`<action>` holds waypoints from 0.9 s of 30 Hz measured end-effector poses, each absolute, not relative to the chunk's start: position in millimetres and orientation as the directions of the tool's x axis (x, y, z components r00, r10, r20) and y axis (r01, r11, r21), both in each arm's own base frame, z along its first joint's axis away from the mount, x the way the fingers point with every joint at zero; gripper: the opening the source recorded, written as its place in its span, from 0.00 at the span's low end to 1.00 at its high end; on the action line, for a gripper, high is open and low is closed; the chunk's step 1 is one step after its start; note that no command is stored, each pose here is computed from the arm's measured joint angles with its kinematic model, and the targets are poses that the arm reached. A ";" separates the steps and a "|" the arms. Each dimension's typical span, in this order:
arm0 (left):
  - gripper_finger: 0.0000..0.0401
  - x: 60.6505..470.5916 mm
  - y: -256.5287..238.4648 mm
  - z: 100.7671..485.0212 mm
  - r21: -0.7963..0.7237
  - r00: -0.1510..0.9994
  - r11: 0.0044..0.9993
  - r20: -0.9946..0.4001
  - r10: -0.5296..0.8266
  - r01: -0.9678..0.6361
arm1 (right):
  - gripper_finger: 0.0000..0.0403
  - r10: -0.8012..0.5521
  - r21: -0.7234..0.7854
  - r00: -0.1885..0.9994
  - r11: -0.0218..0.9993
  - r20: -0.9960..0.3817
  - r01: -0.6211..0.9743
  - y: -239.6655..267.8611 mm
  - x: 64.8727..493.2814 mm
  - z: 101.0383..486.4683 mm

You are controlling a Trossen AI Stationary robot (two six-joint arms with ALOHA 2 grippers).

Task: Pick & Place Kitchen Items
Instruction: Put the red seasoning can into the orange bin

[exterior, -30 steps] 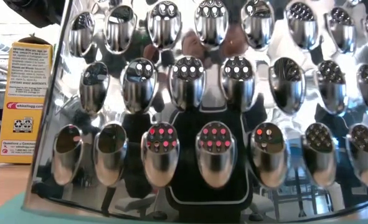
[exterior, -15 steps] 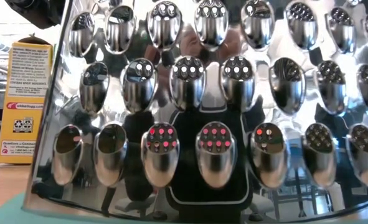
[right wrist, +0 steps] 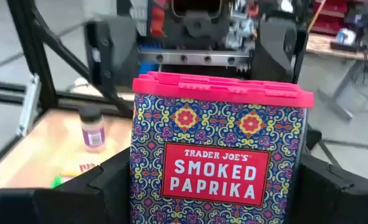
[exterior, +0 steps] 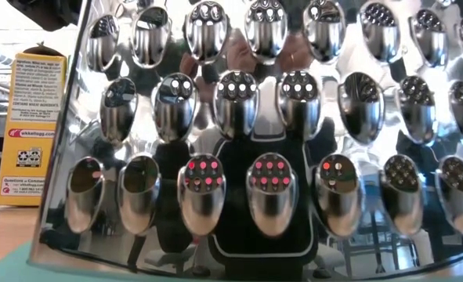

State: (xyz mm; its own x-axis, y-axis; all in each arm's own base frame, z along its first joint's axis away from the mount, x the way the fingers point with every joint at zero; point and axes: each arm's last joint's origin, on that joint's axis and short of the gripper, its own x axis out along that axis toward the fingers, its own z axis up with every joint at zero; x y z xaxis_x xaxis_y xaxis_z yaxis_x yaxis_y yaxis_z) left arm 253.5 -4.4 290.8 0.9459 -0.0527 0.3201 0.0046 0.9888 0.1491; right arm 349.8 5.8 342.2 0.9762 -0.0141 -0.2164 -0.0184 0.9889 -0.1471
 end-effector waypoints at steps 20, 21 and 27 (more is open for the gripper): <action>0.98 255.0 -3.2 288.8 0.145 0.947 0.989 0.316 -0.052 0.006 | 0.71 0.050 -0.138 0.989 0.988 -0.136 -0.069 7.8 358.1 343.1; 0.98 255.8 -3.5 288.0 0.144 0.947 0.989 0.315 -0.060 0.015 | 0.71 0.050 -0.137 0.989 0.988 -0.140 -0.069 7.8 359.0 341.6; 0.98 257.7 -3.4 285.4 0.136 0.951 0.990 0.304 -0.061 0.020 | 0.71 0.050 -0.139 0.991 0.988 -0.124 -0.067 7.9 367.4 335.0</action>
State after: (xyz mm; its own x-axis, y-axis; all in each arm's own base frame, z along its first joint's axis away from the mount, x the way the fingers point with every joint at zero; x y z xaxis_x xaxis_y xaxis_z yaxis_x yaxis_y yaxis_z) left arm 257.7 -3.4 285.4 0.9506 -0.0610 0.3044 0.0200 0.9905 0.1361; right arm 367.4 7.9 335.0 0.9910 0.0496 -0.1241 -0.0669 0.9881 -0.1388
